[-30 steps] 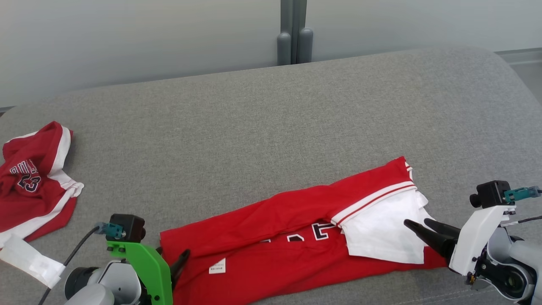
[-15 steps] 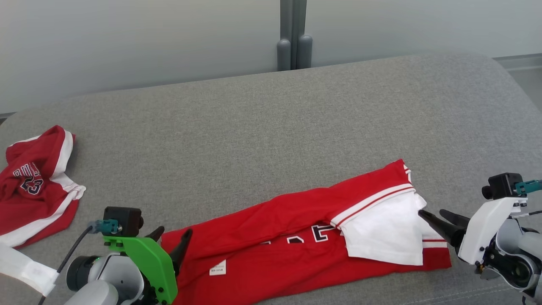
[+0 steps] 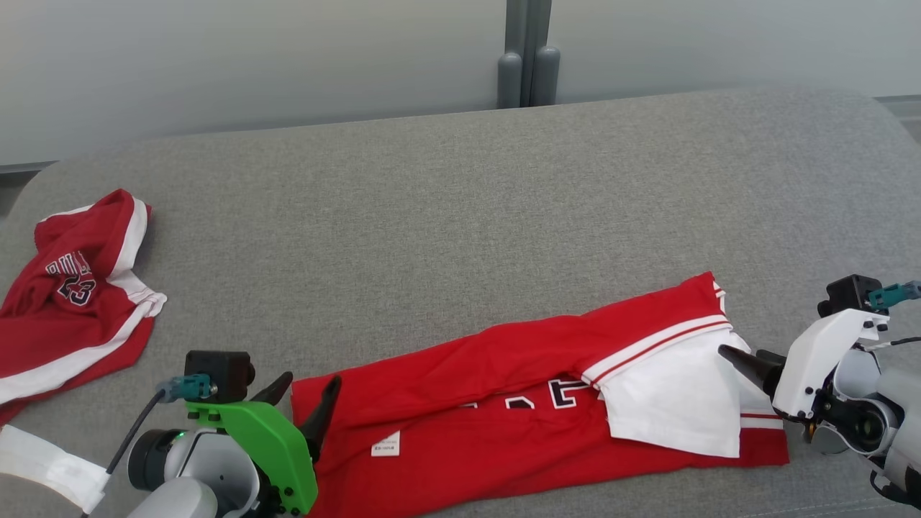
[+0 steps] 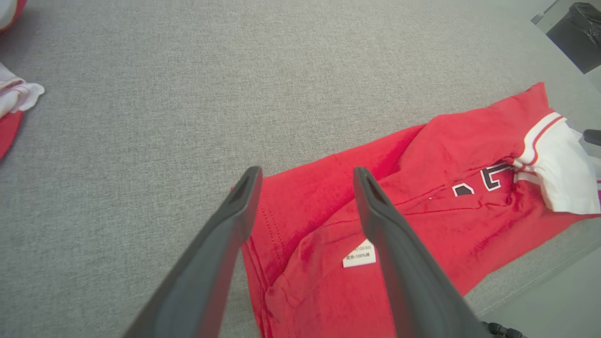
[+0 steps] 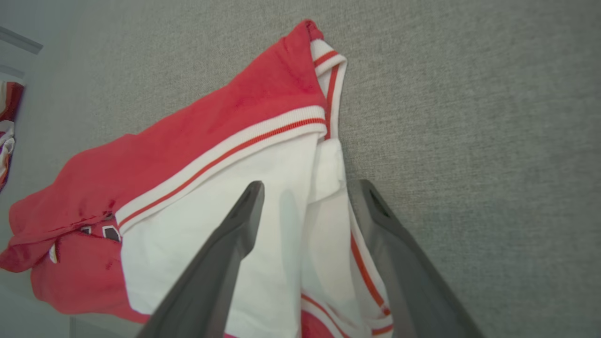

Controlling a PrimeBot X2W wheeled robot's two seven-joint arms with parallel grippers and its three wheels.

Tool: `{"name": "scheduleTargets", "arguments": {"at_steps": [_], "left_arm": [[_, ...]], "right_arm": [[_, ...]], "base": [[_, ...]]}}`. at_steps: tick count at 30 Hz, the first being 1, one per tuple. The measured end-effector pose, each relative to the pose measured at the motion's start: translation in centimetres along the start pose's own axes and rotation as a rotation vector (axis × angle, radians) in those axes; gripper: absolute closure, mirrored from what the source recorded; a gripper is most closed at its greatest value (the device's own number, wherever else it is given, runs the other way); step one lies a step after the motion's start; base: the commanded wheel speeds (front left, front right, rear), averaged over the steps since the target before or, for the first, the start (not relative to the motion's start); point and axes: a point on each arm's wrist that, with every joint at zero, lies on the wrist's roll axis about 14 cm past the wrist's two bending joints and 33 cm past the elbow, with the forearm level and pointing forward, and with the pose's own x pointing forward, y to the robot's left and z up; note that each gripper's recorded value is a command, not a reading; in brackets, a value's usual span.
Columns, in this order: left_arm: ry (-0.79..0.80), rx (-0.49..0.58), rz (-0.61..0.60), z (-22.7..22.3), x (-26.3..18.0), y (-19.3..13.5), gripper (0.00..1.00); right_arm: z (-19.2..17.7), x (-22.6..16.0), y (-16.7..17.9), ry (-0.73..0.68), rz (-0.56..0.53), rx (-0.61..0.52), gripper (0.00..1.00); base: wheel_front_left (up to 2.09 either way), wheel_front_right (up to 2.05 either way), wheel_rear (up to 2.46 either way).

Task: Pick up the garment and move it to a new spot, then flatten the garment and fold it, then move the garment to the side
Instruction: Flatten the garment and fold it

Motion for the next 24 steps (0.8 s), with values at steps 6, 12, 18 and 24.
{"name": "scheduleTargets", "arguments": {"at_steps": [6, 12, 18, 24], "left_arm": [[0.009, -0.020, 0.013, -0.6, -0.2, 0.3, 0.00], [0.015, -0.034, 0.029, -1.0, -0.4, 0.8, 0.00], [0.021, -0.049, 0.039, -1.4, -0.6, 1.0, 0.00], [0.024, -0.060, 0.051, -1.7, -0.8, 1.4, 0.00]], "right_arm": [[-0.4, 1.1, -0.4, 0.059, -0.026, 0.024, 0.00], [-1.0, 1.8, -1.1, 0.125, -0.062, 0.044, 0.00], [-1.0, 2.8, -0.7, 0.150, -0.066, 0.055, 0.00], [-1.6, 3.3, -0.8, 0.193, -0.079, 0.093, 0.00]], "base": [[0.00, 0.00, 0.00], [0.00, 0.00, 0.00], [0.00, 0.00, 0.00], [0.00, 0.00, 0.00]]}}
